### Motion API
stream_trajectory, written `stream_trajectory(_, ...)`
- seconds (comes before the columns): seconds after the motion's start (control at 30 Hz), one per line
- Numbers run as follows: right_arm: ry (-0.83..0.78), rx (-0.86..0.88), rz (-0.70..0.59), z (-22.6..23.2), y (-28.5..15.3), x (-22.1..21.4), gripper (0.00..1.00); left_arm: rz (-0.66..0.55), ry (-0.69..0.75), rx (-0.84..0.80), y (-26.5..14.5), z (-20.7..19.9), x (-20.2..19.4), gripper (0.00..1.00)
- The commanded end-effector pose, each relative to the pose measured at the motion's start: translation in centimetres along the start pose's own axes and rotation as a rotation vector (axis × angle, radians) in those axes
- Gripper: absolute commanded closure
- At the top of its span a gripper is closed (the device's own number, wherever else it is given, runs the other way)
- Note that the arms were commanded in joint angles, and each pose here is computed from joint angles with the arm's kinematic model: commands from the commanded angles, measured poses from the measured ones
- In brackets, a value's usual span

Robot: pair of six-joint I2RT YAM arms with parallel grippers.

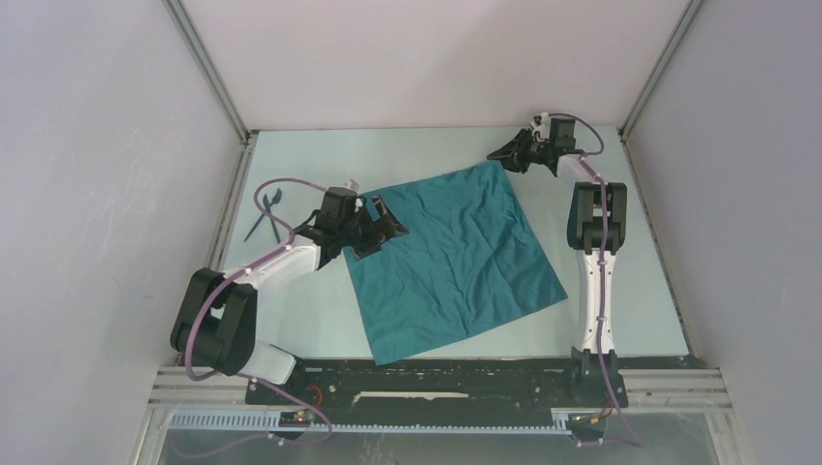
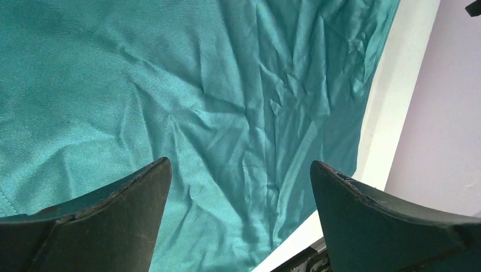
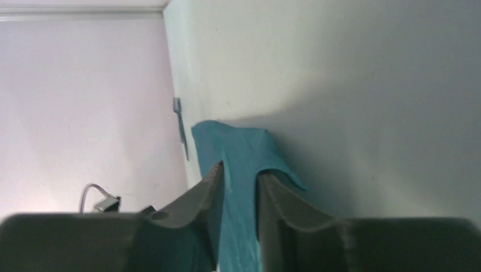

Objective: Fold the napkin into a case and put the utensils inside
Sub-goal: Smooth out the napkin at the center of the board.

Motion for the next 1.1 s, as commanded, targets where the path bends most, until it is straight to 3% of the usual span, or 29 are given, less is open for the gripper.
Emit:
stream_trajectory(0.0,-0.085,0.059,-0.045,2.8,-0.6,2.4,0.76,-0.064,0.049,-0.046,-1.3,-1.7,1.8,0.00)
stream_trajectory(0.13,-0.263,0.141,-0.084,6.8,-2.6,2.4,0.86,-0.068,0.023,-0.039,-1.3,-1.0,2.6,0.00)
stream_trajectory(0.2,-0.424,0.234,-0.120,10.5,-4.3,2.1,0.89,-0.069,0.005,-0.041,-1.2,-0.6,3.2,0.00)
stream_trajectory(0.3,-0.538,0.304,-0.137,14.3,-6.9,0.5,0.92,-0.082,-0.017,-0.038,-1.2,-0.1,4.0,0.00)
stream_trajectory(0.43,-0.553,0.292,-0.138,13.3,-7.1,-1.2,0.93,-0.104,-0.037,-0.033,-1.2,0.4,4.7,0.00)
stream_trajectory(0.53,-0.411,0.107,-0.182,8.0,-5.5,1.8,0.86,-0.092,-0.050,-0.033,-0.7,0.5,5.0,0.00)
stream_trajectory(0.67,-0.179,-0.224,-0.190,0.0,-4.1,4.1,0.60,-0.087,-0.058,-0.037,0.0,0.1,5.7,0.00)
stream_trajectory(0.73,-0.180,-0.343,-0.184,-1.5,-4.0,5.2,0.55,-0.087,-0.067,-0.032,0.5,0.1,6.1,0.00)
stream_trajectory(0.83,-0.265,-0.499,-0.228,0.3,-6.0,6.6,0.50,-0.090,-0.091,-0.034,0.8,0.0,7.0,0.00)
stream_trajectory(0.93,-0.333,-0.536,-0.255,3.2,-7.5,6.0,0.41,-0.125,-0.104,-0.016,0.9,0.0,8.6,0.00)
stream_trajectory(1.07,-0.404,-0.528,-0.177,5.9,-6.4,2.8,0.28,-0.161,-0.133,0.027,1.4,0.3,10.4,0.00)
Point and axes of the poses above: each gripper's point midway between its finger pads, its own y axis out along the fingers, its own z axis along the line the jaws close on, x = y × z, the point moved 1 cm from there along -y, back along the fingers, and after that the axes turned 5 degrees about -y, right-handed, at the moved point
